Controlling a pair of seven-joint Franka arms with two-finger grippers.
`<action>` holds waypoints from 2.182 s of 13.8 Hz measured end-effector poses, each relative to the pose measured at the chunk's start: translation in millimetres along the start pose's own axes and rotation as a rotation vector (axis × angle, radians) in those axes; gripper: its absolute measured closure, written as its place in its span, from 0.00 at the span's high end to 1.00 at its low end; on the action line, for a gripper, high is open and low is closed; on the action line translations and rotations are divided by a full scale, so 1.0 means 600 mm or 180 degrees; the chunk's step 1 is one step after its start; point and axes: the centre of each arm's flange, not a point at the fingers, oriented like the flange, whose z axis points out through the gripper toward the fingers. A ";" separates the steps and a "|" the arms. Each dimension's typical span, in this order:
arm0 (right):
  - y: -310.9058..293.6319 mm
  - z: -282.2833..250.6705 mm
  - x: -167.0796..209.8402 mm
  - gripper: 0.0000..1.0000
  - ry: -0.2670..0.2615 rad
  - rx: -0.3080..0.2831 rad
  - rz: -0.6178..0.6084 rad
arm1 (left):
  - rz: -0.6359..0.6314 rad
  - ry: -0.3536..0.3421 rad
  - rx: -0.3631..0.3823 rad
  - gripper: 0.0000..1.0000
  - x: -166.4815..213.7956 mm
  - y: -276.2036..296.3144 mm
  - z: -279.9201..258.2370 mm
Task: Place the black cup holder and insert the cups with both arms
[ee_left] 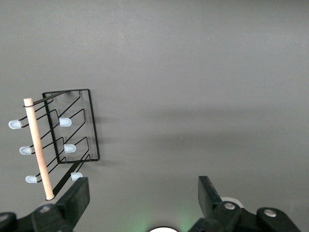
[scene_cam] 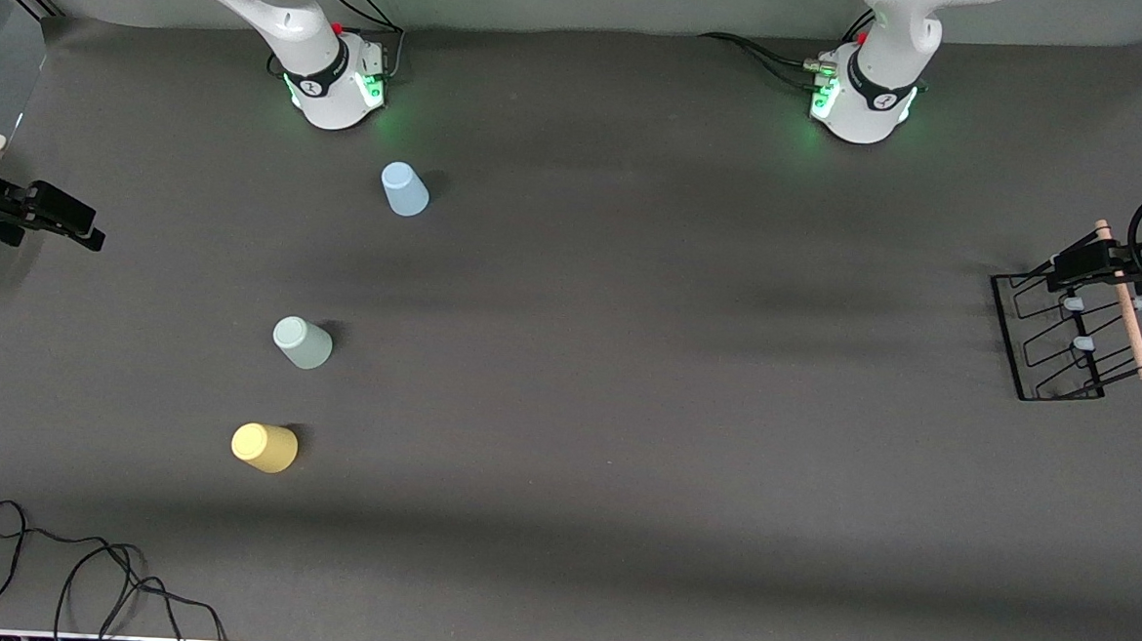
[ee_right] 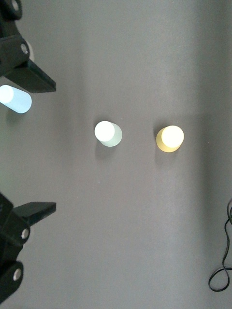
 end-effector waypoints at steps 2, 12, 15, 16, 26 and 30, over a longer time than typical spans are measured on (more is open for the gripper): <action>0.000 -0.001 0.000 1.00 0.0001 0.0000 0.0000 | 0.0000 0.0000 -0.0001 1.00 0.000 0.000 0.000; -0.004 -0.008 -0.002 1.00 0.0025 0.0000 -0.0014 | 0.0011 -0.0005 -0.0002 1.00 0.000 0.000 0.000; -0.004 -0.008 -0.002 1.00 0.0025 0.0001 -0.0014 | 0.0059 -0.0118 -0.0016 1.00 -0.008 -0.022 0.005; -0.004 -0.008 -0.002 1.00 0.0025 0.0001 -0.0014 | 0.0083 -0.0149 -0.0029 1.00 -0.013 -0.046 0.007; -0.009 -0.011 -0.006 1.00 0.0003 0.0001 -0.0030 | 0.0161 -0.0286 0.0101 0.99 -0.052 -0.303 0.054; -0.017 -0.010 -0.007 1.00 -0.0022 0.0002 -0.0061 | 0.0165 -0.0337 0.0210 0.99 -0.031 -0.322 0.090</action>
